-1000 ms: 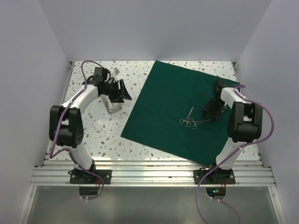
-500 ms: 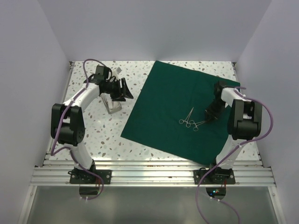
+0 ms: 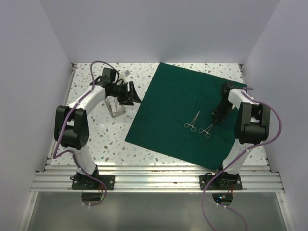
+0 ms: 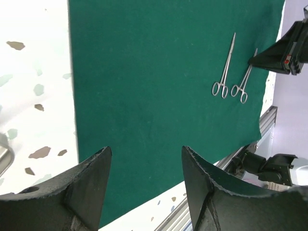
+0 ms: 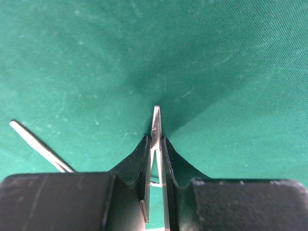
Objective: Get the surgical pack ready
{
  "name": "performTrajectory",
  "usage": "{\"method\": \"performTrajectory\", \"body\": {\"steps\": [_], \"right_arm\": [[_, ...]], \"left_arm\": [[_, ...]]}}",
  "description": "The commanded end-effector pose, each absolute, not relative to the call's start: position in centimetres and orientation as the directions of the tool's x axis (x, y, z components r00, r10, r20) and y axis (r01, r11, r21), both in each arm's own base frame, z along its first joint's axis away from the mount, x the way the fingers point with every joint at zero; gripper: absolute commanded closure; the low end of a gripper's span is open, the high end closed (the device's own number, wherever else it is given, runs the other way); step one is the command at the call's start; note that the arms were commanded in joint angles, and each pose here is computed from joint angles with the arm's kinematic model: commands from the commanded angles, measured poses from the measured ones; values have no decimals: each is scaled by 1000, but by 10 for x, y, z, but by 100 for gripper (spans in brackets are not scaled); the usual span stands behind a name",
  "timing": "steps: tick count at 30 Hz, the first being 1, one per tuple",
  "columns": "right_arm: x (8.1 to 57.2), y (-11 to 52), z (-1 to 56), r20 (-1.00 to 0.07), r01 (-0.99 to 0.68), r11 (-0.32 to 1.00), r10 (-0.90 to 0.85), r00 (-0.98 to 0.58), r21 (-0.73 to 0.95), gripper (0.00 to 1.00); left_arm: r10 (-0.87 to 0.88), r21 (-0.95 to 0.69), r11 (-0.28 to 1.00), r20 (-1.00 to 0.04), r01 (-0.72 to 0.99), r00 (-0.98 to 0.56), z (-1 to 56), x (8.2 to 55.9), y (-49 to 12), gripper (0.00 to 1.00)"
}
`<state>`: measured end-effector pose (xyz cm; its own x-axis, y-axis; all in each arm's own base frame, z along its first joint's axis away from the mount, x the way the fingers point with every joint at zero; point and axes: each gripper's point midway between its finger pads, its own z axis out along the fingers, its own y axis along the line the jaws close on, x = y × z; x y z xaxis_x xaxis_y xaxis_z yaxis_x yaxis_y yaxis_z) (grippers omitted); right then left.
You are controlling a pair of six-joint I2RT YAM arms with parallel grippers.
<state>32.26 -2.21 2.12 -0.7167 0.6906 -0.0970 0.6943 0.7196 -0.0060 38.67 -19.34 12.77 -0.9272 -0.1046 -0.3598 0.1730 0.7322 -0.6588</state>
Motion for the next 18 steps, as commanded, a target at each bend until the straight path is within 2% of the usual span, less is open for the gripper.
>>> {"method": "performTrajectory", "body": {"steps": [1, 6, 10, 18], "right_arm": [[344, -32, 53, -205, 675, 737, 666, -717, 33, 100], [346, -22, 55, -177, 647, 758, 651, -738, 86, 100], [364, -4, 77, -229, 582, 780, 625, -746, 230, 100], [379, 19, 108, -240, 510, 783, 604, -760, 357, 100]], "left_arm": [[-76, -678, 687, -426, 262, -902, 145, 396, -207, 36], [-62, -685, 673, -429, 280, -901, 147, 395, -212, 36], [-23, -714, 610, -451, 345, -892, 158, 388, -229, 34], [43, -750, 508, -470, 424, -882, 167, 376, -266, 32]]}}
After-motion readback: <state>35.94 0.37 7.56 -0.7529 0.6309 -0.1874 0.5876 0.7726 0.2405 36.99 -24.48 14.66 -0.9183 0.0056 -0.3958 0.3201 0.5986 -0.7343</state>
